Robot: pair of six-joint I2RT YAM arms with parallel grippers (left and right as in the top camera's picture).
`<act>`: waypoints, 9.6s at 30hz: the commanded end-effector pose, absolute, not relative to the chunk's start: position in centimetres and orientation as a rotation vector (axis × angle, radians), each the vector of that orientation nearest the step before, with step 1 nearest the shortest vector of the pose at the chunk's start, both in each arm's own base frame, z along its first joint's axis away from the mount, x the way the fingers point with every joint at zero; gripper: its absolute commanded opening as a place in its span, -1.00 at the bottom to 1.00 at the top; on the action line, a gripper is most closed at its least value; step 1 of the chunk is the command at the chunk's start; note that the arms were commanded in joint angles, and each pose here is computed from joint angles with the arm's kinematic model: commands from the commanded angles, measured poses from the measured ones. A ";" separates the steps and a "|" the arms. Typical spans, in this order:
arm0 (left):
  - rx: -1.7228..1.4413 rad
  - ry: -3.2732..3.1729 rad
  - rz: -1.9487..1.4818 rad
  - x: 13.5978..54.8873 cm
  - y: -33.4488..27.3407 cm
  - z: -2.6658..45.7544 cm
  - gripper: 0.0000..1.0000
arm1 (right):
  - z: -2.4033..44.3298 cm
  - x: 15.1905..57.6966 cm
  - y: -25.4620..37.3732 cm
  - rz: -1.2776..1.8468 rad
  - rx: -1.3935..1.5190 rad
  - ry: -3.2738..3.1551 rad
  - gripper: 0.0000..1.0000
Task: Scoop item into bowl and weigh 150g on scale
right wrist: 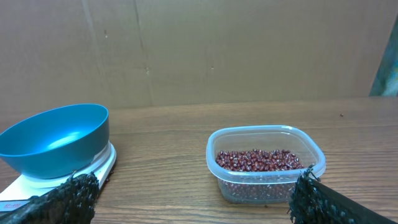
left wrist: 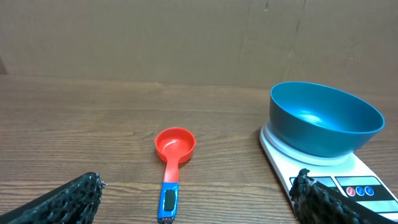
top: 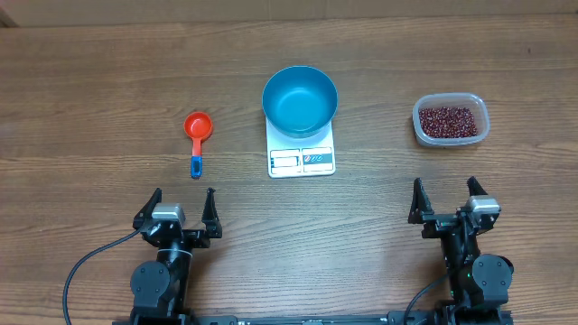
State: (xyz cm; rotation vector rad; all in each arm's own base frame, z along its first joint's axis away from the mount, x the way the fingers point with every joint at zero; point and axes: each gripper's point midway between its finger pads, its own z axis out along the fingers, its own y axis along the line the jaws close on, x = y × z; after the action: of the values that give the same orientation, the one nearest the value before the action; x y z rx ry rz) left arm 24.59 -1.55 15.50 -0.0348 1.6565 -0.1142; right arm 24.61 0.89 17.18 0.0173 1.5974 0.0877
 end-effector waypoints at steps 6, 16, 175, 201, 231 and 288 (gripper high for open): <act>-0.039 1.651 -0.127 24.6 -1.6 15.5 0.99 | 17.0 24.6 0.9 0.087 0.021 1.595 1.00; -0.039 1.651 -0.127 24.6 -1.6 15.5 1.00 | 17.0 24.6 0.9 0.087 0.021 1.595 1.00; -0.074 1.806 -0.185 22.5 -1.9 16.0 0.99 | 17.0 24.6 0.9 0.087 0.021 1.595 1.00; -0.078 2.056 -0.168 20.9 -1.9 17.0 0.99 | 17.0 24.6 0.9 0.087 0.021 1.595 1.00; 0.029 2.620 -0.146 26.9 -3.3 13.4 0.99 | 17.0 24.6 0.9 0.087 0.021 1.595 1.00; 0.028 2.620 -0.143 26.9 -3.3 13.4 0.99 | 17.0 24.6 0.9 0.087 0.021 1.595 1.00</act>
State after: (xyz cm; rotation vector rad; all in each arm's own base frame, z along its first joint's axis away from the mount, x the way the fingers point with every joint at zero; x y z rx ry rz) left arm 26.28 -3.10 12.42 -0.0002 2.6467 -0.1306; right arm 24.61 0.89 17.17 0.0176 1.5978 0.0880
